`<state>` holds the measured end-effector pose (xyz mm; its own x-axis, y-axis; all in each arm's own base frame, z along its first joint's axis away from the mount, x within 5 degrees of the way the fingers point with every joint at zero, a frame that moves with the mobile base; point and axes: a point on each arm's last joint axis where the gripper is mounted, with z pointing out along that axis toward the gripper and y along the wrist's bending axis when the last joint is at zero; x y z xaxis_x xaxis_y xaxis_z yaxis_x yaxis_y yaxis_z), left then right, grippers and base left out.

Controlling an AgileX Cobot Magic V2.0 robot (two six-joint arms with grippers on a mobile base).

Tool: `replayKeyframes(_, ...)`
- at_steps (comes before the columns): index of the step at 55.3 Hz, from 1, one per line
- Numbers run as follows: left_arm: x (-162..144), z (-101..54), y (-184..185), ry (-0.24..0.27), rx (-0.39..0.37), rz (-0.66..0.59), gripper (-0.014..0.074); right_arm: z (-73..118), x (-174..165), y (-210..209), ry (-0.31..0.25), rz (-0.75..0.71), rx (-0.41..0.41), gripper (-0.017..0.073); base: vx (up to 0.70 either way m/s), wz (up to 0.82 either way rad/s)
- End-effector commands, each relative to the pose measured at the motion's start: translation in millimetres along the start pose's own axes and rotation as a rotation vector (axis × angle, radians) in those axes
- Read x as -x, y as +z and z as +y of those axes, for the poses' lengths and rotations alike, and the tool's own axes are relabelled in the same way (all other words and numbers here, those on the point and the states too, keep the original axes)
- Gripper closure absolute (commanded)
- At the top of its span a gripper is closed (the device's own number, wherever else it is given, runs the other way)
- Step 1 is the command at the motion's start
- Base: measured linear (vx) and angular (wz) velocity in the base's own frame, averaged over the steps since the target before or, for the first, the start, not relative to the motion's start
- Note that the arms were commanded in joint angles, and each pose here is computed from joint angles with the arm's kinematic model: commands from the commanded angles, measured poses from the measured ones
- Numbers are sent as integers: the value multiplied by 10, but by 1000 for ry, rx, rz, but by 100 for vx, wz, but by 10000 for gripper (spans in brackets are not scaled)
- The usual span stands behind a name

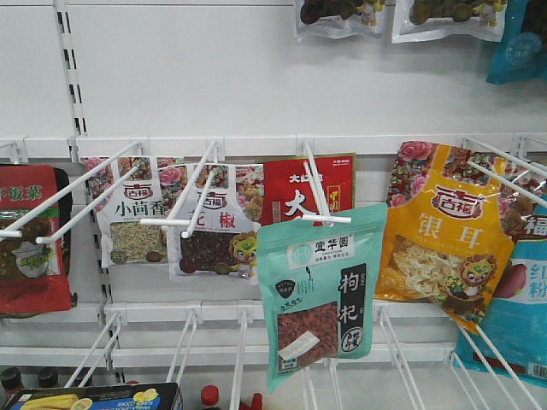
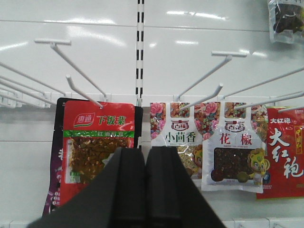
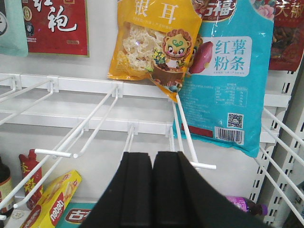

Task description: Pick snacks and fruit into basket

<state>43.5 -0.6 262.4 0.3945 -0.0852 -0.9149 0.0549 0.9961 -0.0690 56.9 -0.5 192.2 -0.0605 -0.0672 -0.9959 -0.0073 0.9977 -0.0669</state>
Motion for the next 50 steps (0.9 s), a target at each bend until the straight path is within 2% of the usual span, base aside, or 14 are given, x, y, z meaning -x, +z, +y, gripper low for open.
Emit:
replayKeyframes(1,252,-17,-8,-4,-10,-122,599,9,60,-8,-15,-88,8,568,0,0)
replayKeyframes(13,378,-27,117,-9,-8,-102,599,9,60,-8,-15,-88,8,568,0,0)
replayKeyframes(16,405,-30,192,-39,-8,-79,599,9,60,-8,-15,-88,8,568,0,0)
replayKeyframes(19,422,-32,274,-103,-7,-53,599,9,60,-8,-15,-88,8,568,0,0)
replayKeyframes(24,424,-33,402,-245,-4,-19,599,9,60,-8,-15,-88,8,568,0,0)
replayKeyframes(27,413,-33,473,-352,1,4,599,9,60,-8,-15,-88,8,568,0,0)
replayKeyframes(33,341,-31,597,-597,22,59,599,9,60,-8,-15,-88,8,568,0,0)
replayKeyframes(37,275,-32,652,-727,40,100,599,9,60,-8,-15,-88,8,568,0,0)
replayKeyframes(42,193,-55,707,-831,48,161,599,9,60,-8,-15,-88,8,568,0,0)
replayKeyframes(50,59,-142,787,-875,20,272,599,9,60,-8,-15,-88,8,568,0,0)
